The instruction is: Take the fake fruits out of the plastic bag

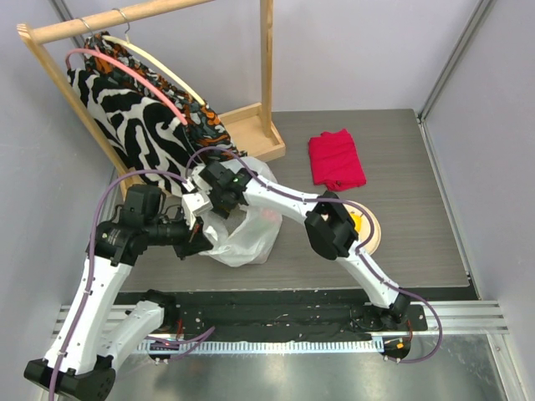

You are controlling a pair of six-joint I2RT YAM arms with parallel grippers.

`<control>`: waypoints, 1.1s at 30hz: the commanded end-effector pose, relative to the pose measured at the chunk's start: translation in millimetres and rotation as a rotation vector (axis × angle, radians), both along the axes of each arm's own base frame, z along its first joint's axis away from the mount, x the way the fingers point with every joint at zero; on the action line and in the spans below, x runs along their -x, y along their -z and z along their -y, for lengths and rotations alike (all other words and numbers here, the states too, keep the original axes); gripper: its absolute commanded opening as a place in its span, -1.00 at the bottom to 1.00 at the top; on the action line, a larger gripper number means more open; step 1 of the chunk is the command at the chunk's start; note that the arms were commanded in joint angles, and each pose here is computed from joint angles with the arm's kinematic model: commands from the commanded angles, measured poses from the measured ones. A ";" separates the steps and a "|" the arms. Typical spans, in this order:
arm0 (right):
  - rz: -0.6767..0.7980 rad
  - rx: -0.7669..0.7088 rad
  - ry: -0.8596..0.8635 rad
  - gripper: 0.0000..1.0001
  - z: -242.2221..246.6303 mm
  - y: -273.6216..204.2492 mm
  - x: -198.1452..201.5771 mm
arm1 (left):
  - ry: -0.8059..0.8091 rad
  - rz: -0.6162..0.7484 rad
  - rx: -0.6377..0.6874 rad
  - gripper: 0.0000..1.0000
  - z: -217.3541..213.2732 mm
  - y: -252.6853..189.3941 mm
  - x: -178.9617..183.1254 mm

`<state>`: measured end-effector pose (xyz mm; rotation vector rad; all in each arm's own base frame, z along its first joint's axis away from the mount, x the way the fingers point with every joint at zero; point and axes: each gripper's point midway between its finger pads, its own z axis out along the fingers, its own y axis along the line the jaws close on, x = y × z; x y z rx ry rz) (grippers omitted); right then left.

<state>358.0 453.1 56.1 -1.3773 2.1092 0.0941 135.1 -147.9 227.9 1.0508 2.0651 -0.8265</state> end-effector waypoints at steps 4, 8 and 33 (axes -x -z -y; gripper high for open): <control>0.036 -0.168 -0.098 -0.04 -28.3 -61.7 0.4 | -0.006 0.003 0.026 -1.00 3.3 -4.9 -2.1; 0.004 -0.154 -0.125 -0.31 -11.4 -83.4 18.2 | -0.047 0.003 0.025 -1.00 2.9 -2.5 -10.9; -0.009 -0.317 -0.191 -0.74 48.4 -202.3 61.9 | -0.070 0.003 0.017 -1.00 2.0 -2.6 -19.5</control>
